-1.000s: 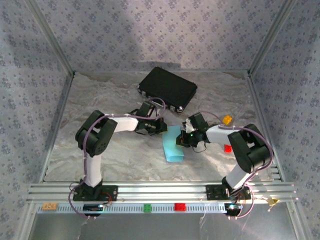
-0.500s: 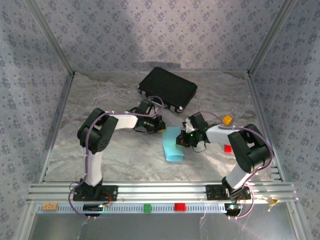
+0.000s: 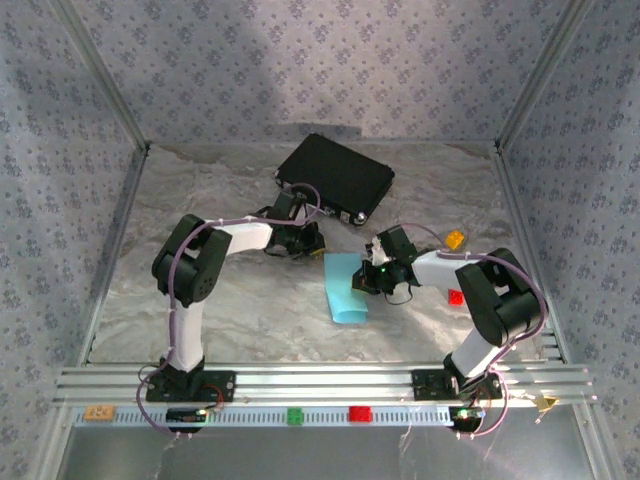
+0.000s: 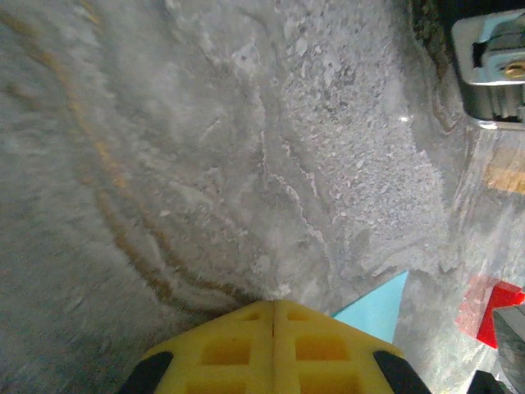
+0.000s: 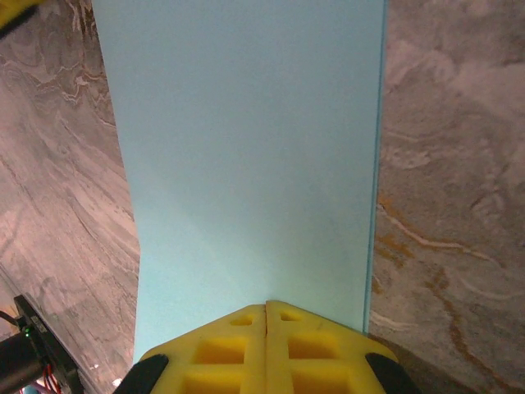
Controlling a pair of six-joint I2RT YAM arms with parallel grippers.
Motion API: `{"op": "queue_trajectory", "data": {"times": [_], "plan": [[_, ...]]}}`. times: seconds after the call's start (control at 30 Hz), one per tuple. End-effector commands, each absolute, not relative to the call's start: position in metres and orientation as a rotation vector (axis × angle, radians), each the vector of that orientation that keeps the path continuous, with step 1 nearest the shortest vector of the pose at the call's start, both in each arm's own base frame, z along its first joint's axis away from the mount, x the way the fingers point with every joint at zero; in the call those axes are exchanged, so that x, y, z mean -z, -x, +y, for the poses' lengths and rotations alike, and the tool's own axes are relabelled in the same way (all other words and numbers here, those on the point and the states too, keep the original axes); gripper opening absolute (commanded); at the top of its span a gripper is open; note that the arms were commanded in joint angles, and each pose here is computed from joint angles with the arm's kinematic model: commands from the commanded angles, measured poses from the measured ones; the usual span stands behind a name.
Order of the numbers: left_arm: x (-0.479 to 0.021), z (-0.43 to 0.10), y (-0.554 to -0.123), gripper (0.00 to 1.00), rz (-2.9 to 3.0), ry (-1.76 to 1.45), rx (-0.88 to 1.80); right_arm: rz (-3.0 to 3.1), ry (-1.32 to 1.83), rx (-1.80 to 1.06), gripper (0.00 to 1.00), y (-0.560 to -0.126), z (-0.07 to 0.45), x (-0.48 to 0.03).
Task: Fold a paper plane with a square sheet of paper (pick it up from the middle)
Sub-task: First fold the square sheet of paper in half at the center of the table.
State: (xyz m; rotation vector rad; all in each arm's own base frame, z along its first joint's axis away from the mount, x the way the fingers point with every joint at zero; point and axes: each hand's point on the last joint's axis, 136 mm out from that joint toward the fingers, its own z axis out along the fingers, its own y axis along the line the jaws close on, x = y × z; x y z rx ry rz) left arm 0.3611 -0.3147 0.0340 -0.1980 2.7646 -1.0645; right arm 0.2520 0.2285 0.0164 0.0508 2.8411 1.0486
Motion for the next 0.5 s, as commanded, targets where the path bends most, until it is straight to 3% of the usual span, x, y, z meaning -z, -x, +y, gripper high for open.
{"op": "queue_trajectory", "data": {"times": [0.0,0.33,0.47], "plan": [[-0.075,-0.311,-0.357,0.0,2.693,0.17,1.074,2.99,-0.184,-0.819,0.0,-0.228,0.199,0.02],[-0.076,-0.355,-0.268,0.0,2.755,-0.036,1.343,2.988,-0.179,-0.814,0.0,-0.228,0.199,0.018],[-0.067,-0.359,-0.254,0.0,2.784,-0.053,1.353,2.988,-0.178,-0.81,0.0,-0.227,0.198,0.018]]}}
